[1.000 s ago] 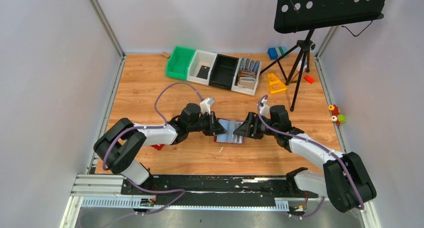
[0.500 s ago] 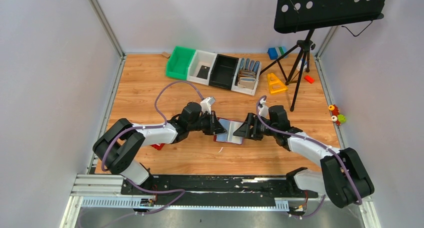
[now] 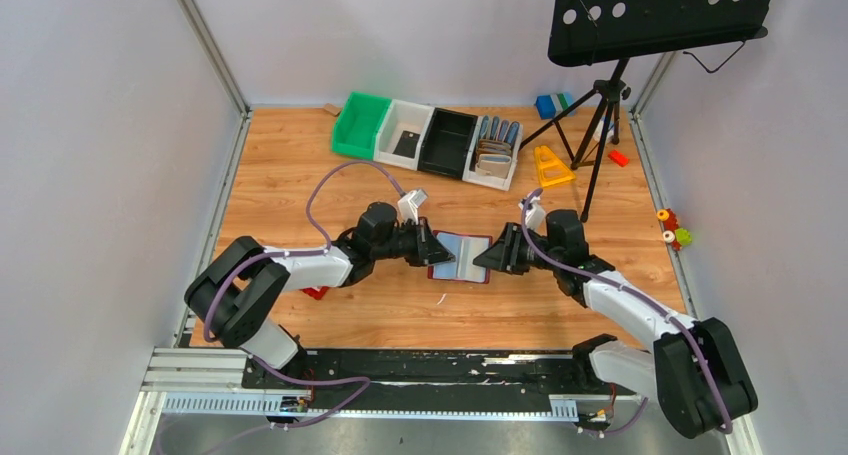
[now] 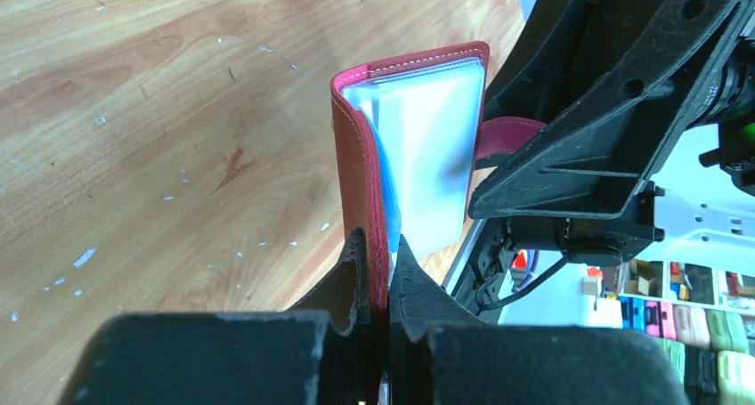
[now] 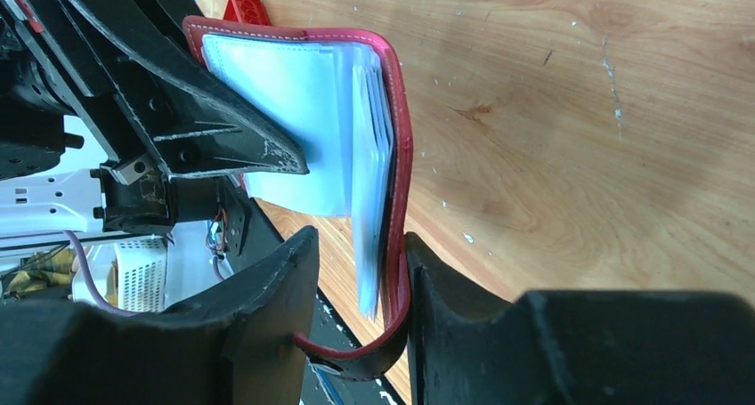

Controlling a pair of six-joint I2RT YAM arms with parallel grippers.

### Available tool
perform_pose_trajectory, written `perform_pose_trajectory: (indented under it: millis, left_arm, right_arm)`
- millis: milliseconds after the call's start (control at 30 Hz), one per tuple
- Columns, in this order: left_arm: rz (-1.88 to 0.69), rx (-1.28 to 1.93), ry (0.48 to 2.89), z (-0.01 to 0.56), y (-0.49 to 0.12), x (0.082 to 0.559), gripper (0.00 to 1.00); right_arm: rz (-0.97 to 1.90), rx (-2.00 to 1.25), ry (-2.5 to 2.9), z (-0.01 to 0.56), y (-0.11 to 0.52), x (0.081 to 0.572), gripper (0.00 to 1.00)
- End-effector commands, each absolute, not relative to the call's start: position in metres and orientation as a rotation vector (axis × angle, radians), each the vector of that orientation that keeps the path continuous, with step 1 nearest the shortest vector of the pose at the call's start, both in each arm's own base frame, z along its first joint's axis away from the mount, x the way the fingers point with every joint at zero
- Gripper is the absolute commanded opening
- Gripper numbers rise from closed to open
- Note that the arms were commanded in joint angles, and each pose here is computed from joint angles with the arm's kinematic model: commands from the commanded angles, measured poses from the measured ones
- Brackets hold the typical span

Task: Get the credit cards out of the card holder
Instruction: Remove the credit card from the card holder.

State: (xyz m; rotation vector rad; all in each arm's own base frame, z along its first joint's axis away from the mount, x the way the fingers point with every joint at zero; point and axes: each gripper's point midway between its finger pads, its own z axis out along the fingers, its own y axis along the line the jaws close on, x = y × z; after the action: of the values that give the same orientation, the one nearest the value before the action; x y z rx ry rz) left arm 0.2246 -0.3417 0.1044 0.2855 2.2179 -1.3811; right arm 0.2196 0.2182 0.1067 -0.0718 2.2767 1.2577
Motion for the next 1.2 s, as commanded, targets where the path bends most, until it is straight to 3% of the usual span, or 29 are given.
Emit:
perform_pose_trajectory:
  millis: [0, 200, 467, 633, 967, 1100, 1167]
  left_arm:
    - [-1.467, 0.304, 2.119, 0.127, -0.347, 0.226, 0.0]
    - [-1.401, 0.289, 2.188, 0.108, -0.342, 0.228, 0.0]
    - [-1.355, 0.282, 2.278, 0.078, -0.347, 0.226, 0.0]
    - [-1.312, 0.278, 2.332, 0.06, -0.351, 0.226, 0.0]
    - [-1.228, 0.293, 2.398, 0.041, -0.346, 0.227, 0.0]
    - [-1.213, 0.298, 2.406, 0.039, -0.345, 0.226, 0.0]
    - [-1.207, 0.296, 2.413, 0.038, -0.345, 0.227, 0.0]
  right_arm:
    - [1.272, -0.111, 2.213, 0.117, 0.218, 0.221, 0.39]
    - [1.261, -0.116, 2.218, 0.116, 0.216, 0.218, 0.29]
    - [1.246, -0.112, 2.282, 0.092, 0.213, 0.213, 0.27]
    - [1.225, -0.098, 2.349, 0.074, 0.212, 0.212, 0.31]
    - [1.24, -0.094, 2.366, 0.067, 0.213, 0.211, 0.14]
    - [1.27, -0.108, 2.332, 0.076, 0.215, 0.21, 0.17]
    - [1.278, -0.119, 2.317, 0.08, 0.216, 0.209, 0.23]
